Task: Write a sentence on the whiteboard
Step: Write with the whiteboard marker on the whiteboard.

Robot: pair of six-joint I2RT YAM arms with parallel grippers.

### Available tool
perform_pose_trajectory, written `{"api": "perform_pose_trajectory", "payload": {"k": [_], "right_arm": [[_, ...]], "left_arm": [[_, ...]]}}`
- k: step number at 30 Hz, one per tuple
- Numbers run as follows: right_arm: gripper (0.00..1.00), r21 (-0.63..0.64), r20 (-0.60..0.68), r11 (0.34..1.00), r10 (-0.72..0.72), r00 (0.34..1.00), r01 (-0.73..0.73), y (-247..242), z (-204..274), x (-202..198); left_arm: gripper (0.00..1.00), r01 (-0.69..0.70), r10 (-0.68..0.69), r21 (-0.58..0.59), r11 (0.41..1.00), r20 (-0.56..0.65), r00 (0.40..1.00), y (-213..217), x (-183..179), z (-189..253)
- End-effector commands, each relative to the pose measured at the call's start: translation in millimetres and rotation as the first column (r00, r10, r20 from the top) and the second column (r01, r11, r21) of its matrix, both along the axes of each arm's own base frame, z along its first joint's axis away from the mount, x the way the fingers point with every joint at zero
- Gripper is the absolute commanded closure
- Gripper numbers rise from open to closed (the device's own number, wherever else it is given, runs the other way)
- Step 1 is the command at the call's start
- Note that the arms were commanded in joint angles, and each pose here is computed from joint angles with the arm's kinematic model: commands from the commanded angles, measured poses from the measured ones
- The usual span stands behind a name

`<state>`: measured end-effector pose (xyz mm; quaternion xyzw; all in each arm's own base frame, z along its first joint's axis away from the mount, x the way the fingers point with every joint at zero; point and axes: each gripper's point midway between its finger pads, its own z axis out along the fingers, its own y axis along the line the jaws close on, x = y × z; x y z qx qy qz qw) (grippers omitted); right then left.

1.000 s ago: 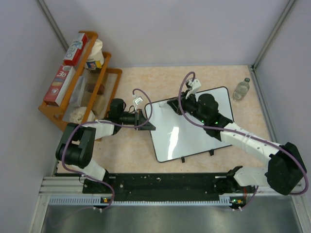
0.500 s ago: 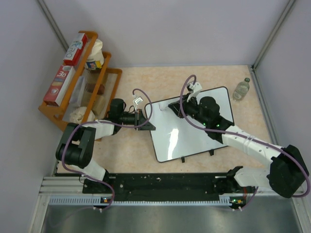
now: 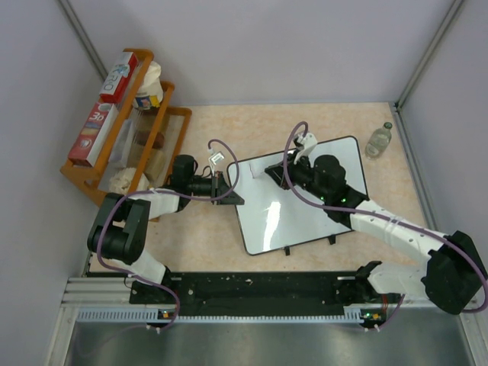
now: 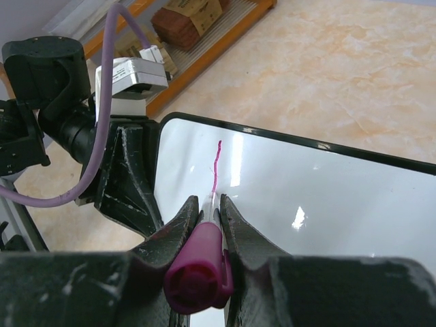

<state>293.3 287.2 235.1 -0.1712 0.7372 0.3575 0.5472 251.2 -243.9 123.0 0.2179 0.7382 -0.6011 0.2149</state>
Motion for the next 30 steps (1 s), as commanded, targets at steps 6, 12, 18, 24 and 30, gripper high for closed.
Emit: {"api": "perform_pose_trajectory", "payload": {"k": [6,12,18,24,30], "right_arm": [[1.00,0.071,0.088,0.996,0.038,0.995,-0.044,3.2,45.9,-12.3],[1.00,0.120,0.143,0.993,-0.003,0.990,-0.015,1.7,75.9,-5.0],[1.00,0.111,0.143,0.993,-0.061,0.988,0.045,3.7,79.9,14.0],[1.00,0.111,0.141,0.993,-0.063,0.988,0.047,10.6,80.6,22.4],[1.00,0.098,0.121,0.994,-0.050,0.991,0.038,17.1,71.3,28.0]], "left_arm": [[1.00,-0.001,-0.008,0.063,0.998,0.150,0.989,0.2,1.9,-25.9],[1.00,-0.001,-0.009,0.064,0.998,0.148,0.989,0.5,1.0,-26.5],[1.00,-0.001,-0.009,0.065,0.998,0.150,0.989,0.2,0.9,-26.2],[1.00,-0.002,-0.008,0.068,0.998,0.146,0.989,0.4,0.8,-27.3],[1.00,-0.002,-0.008,0.068,0.998,0.146,0.989,0.3,1.2,-27.4]]}}
